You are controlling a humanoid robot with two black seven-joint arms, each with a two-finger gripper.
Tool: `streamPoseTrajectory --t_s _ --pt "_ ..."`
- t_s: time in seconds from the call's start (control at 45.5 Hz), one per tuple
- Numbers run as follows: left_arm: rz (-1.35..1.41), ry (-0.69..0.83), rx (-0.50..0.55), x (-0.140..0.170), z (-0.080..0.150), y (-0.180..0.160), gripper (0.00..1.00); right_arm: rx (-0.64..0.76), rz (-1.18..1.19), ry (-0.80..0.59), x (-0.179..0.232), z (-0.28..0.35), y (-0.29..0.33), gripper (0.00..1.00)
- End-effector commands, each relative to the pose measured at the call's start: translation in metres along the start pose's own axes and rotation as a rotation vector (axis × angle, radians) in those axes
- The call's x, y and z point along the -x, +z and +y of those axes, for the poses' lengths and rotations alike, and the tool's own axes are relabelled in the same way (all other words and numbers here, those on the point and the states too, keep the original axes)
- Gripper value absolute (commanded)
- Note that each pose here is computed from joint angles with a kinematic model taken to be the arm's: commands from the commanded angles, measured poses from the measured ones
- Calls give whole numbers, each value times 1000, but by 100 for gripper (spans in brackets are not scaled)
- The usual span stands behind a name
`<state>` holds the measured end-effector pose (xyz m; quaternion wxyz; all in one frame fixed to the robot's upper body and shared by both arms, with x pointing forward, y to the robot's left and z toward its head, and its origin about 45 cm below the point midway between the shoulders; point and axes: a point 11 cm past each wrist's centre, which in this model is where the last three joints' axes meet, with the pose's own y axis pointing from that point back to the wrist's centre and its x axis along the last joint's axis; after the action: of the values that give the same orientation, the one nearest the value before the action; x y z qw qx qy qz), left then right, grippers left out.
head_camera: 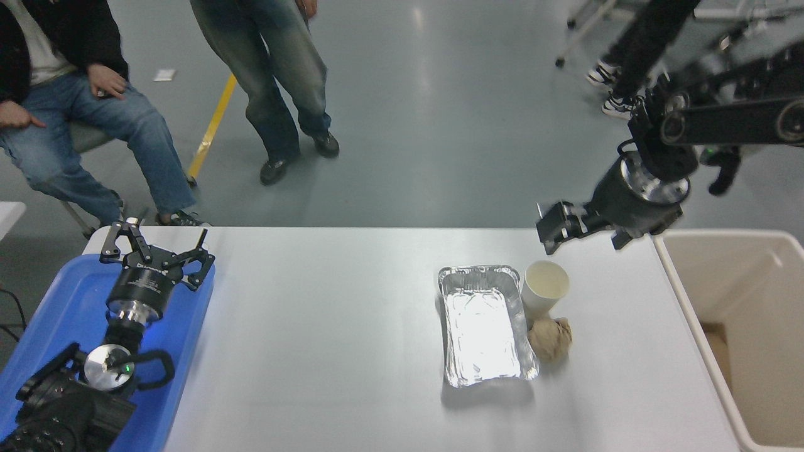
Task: Pick up paper cup place in dustbin
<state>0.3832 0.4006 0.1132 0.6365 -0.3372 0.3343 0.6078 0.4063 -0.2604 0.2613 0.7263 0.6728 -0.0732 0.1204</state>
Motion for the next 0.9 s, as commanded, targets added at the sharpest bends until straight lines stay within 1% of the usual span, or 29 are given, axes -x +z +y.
streamPoseTrajectory --t_s 0.0,0.22,0.418,0.527,0.615,0.703,0.747,0.835,0.857,0.879 --pt "0 -3 -1 1 -1 0 99 70 33 85 3 -70 7 100" --pt "-1 -3 -4 1 -1 0 99 49 19 100 11 -97 0 100" --pt "-1 -3 -4 1 -1 0 99 52 21 72 28 -116 0 100" --pt "0 -3 -2 1 -1 0 99 54 12 88 34 -126 1 98" --pt "-1 -3 -4 1 -1 0 99 55 5 101 37 -131 2 92" --pt "0 -3 -2 1 -1 0 99 57 4 106 38 -133 3 83" --pt "-1 -3 -4 1 -1 0 99 57 3 101 40 -135 3 71" --pt "-1 -3 -4 1 -1 0 99 58 1 101 42 -136 4 44" --pt "-1 -3 -4 1 -1 0 99 58 1 101 42 -136 4 39" --pt "-1 -3 -4 1 -1 0 99 58 2 104 42 -136 4 37"
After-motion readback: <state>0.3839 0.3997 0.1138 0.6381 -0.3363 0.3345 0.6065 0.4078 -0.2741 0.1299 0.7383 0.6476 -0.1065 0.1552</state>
